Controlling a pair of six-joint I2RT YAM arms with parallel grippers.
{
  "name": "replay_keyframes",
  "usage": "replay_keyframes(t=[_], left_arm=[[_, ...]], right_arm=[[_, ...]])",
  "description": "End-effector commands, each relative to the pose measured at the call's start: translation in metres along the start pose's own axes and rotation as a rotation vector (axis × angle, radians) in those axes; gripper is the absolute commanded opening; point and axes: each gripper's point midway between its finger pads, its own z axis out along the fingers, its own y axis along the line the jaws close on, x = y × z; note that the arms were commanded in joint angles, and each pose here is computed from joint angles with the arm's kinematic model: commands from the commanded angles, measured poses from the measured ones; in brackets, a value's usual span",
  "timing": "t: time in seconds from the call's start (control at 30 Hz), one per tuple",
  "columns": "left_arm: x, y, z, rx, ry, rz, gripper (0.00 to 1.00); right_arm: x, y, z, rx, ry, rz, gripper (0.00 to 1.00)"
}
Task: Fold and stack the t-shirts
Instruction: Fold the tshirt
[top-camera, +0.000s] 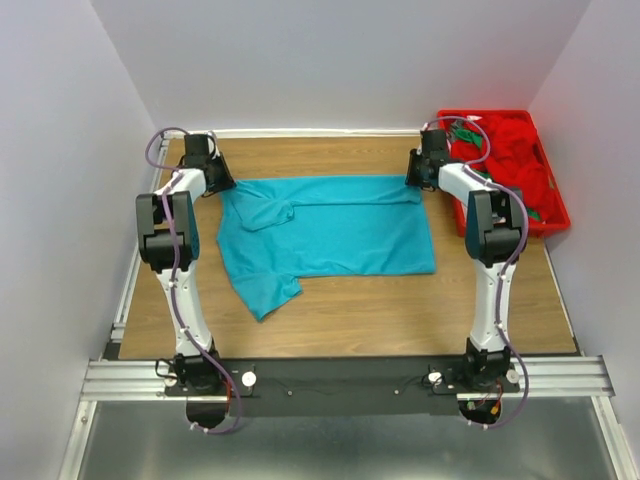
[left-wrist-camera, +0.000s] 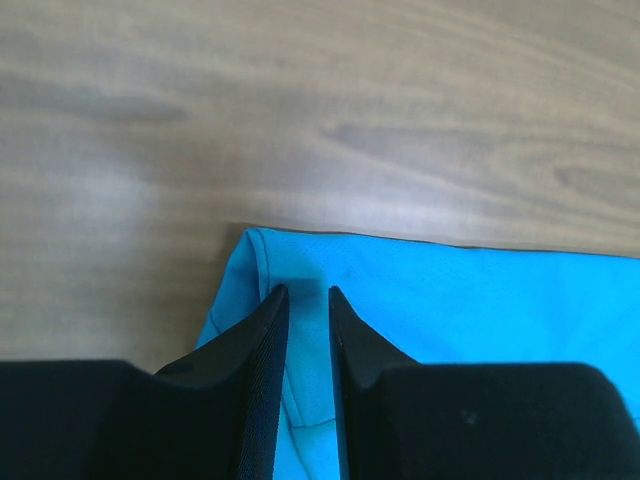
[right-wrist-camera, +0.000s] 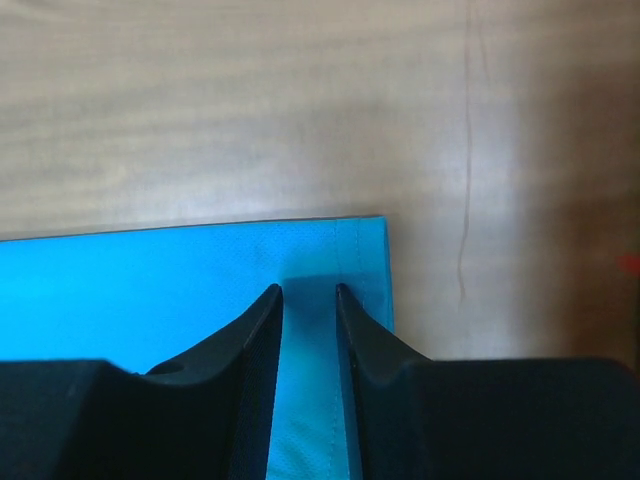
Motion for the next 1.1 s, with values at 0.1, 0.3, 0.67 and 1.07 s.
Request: replay_keyframes(t=[0.1,0.3,0.67,1.07], left_arm=[[-0.046,-0.015,0.002,0.051,-0.058,0.025,0.31],[-0.108,-0.05,-0.09,0.079,-0.245,0.082,0.43],[0.003,-0.013,-0.224,-0.121,-0.256,-0.008,0.73],[0.113,0.017,-0.227,-0.181,-0.042,-0.082,0.7]], right_arm=[[-0.014,0.005,0.022,-0.053,0.028,-0.054,0.37],[-0.084,0.029,-0.06,-0.136,-0.12,-0.069,0.49],[-0.009,0.023,-0.169,-0.176,-0.06,0.008,0.58],[0.075,0.004,-0.231,-0.155,-0.006,0.04,0.58]])
